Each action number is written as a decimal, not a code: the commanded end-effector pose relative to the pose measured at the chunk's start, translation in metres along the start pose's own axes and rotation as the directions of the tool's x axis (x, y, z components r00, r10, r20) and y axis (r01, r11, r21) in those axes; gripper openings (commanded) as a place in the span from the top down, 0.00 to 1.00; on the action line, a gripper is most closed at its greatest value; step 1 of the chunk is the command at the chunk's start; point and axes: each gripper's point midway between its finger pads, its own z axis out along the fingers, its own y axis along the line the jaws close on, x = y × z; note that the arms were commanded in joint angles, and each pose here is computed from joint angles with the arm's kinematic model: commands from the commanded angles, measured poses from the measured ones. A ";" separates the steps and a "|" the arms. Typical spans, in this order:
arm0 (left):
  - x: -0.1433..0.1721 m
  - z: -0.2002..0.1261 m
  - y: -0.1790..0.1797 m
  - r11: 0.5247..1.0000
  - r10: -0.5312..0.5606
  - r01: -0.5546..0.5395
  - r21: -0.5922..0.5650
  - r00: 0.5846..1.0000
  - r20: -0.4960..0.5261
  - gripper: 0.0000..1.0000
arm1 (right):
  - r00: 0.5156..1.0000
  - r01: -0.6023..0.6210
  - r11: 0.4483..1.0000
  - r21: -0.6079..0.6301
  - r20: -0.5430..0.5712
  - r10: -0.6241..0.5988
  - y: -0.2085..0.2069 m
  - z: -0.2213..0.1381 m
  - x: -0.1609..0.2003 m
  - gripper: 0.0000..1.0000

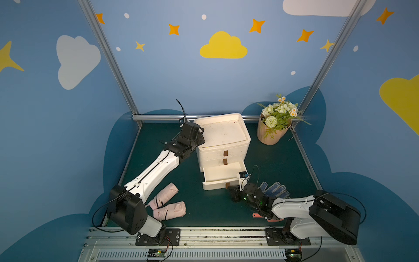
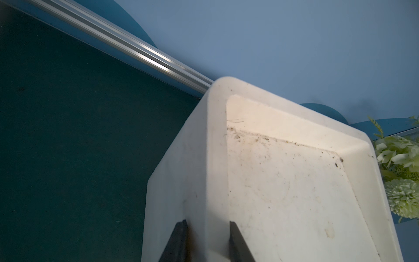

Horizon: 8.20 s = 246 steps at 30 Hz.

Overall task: Place the umbrella in the drawer by color
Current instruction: Open the drawer in the storage box, then pick up the umbrella from the center of the board, then place the umbrella in the drawer.

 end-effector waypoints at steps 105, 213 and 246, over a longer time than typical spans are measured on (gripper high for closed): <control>0.058 -0.158 0.012 0.870 0.378 -0.415 0.267 0.908 0.179 0.97 | 0.791 0.553 0.829 -0.084 0.368 -0.490 0.070 -0.140 -0.087 0.52; 0.090 -0.191 0.025 0.785 0.516 -0.608 0.117 0.747 0.420 0.18 | 0.994 0.049 0.922 0.384 0.075 -0.083 -0.056 -0.072 -0.059 1.00; 0.103 -0.173 0.091 0.880 0.474 -0.471 -0.068 0.855 0.212 0.18 | 0.921 0.388 0.887 0.250 -0.140 -0.364 0.015 -0.053 -0.097 0.55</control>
